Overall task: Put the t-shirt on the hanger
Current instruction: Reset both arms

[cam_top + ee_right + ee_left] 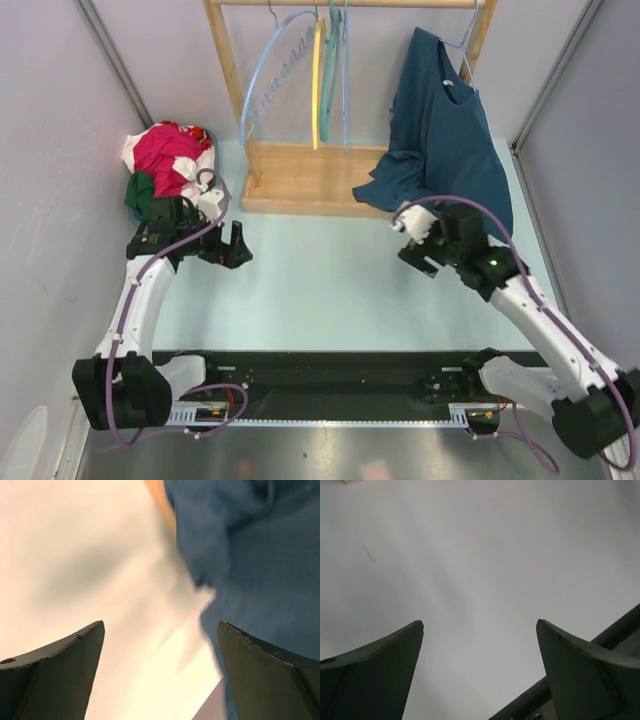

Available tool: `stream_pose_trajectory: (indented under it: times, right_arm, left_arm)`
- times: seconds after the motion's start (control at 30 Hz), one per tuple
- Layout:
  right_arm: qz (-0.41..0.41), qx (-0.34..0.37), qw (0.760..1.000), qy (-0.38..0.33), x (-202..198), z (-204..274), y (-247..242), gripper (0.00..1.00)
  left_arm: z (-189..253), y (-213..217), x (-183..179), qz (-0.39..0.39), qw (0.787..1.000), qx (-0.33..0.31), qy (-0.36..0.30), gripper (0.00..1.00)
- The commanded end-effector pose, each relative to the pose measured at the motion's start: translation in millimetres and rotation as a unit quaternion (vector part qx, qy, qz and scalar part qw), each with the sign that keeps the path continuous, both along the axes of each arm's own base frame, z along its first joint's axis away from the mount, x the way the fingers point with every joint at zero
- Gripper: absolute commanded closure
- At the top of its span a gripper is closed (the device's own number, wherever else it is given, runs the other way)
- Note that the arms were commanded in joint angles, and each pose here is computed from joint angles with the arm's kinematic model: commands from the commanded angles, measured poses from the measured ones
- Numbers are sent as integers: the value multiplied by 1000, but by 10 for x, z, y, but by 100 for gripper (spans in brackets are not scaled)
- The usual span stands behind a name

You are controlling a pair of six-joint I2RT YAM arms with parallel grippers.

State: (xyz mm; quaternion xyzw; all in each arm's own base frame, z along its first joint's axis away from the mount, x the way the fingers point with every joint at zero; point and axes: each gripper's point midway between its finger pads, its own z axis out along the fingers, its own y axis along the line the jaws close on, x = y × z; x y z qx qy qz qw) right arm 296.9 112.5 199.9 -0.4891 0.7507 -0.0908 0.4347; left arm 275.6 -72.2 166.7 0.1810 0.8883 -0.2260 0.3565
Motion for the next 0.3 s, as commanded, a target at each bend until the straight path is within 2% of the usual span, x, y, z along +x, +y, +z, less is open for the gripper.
stream_pose_trajectory:
  times: [0.0, 0.13, 0.27]
  right_arm:
    - [-79, 86, 989, 93, -460, -190, -334, 0]
    - [-114, 142, 981, 67, -551, 60, -506, 0]
    - [-148, 180, 972, 41, -641, 248, -676, 0]
  left_arm:
    - [23, 274, -42, 10, 995, 88, -48, 0]
    - [98, 389, -90, 26, 989, 122, -83, 0]
    - [258, 393, -74, 40, 985, 120, -120, 0]
